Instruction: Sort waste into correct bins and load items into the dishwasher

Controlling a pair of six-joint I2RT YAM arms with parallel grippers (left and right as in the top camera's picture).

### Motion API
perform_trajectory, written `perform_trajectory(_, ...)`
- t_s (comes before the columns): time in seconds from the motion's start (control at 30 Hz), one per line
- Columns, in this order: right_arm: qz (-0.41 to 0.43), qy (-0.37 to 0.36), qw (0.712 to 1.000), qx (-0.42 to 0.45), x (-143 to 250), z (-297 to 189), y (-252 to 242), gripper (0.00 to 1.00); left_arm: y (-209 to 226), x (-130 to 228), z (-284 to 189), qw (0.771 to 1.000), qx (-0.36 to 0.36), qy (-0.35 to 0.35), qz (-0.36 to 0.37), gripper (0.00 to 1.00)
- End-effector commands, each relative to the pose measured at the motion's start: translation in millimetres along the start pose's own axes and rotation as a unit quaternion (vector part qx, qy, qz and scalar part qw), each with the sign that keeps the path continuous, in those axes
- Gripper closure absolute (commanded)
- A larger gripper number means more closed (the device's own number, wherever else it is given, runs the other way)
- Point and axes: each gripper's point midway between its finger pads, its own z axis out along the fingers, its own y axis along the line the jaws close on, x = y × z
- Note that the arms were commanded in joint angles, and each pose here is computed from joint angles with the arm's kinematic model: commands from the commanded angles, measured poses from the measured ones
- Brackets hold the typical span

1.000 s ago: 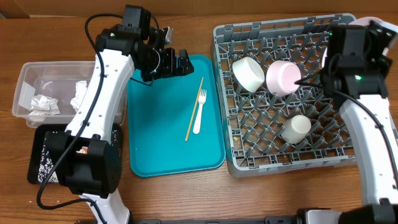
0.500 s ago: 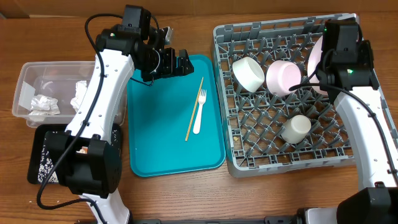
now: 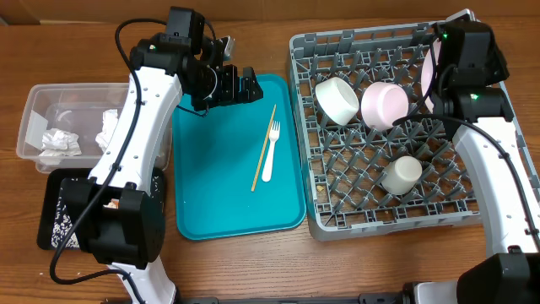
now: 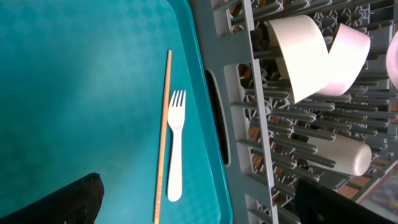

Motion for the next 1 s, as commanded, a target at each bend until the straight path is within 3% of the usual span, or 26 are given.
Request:
perform_trajectory(0.0, -0.032, -0.015, 0.999, -0.003, -7, 1, 1, 0.96, -6, -7, -12, 1.0, 0.0, -0.019, 0.017, 0.0)
perform_trajectory(0.97, -0.07, 0.003, 0.997, -0.034, -4, 28, 38, 0.96, -6, -7, -12, 1.0, 0.0, -0.019, 0.017, 0.0)
